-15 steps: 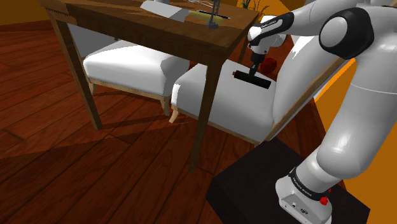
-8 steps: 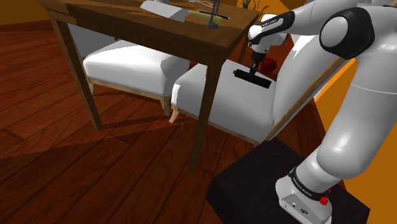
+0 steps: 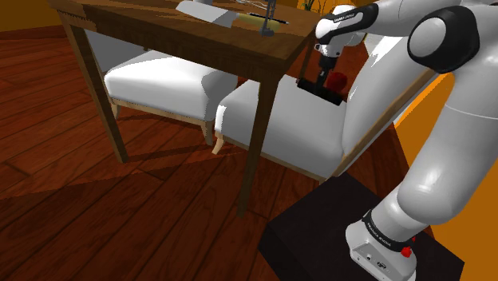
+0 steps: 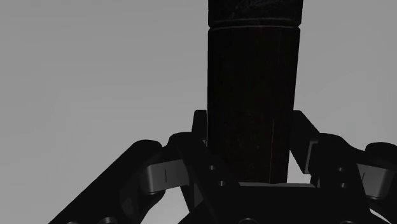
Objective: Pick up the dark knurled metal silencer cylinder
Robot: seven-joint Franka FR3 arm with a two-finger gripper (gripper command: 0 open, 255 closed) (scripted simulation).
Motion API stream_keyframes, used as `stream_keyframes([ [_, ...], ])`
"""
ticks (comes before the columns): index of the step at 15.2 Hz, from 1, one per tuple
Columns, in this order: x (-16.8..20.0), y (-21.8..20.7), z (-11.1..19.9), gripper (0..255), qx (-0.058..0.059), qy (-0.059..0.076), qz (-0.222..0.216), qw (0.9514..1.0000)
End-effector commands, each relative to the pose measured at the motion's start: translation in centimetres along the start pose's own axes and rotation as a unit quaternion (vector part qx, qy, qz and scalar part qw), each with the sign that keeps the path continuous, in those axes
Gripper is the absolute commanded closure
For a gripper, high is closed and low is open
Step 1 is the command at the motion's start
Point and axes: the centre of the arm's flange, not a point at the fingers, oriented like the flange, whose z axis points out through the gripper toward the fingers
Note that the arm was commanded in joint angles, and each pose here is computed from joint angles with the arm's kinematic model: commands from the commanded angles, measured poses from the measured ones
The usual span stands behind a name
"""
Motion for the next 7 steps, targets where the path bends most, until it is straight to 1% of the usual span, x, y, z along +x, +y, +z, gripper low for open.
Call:
stream_keyframes([
  [1, 0.0, 0.0, -1.1, 255, 0.000, 0.000, 0.000, 1.0000],
  [5, -0.1, -0.1, -3.2, 255, 0.000, 0.000, 0.000, 1.0000],
  [7, -0.1, -0.1, -3.2, 255, 0.000, 0.000, 0.000, 1.0000],
])
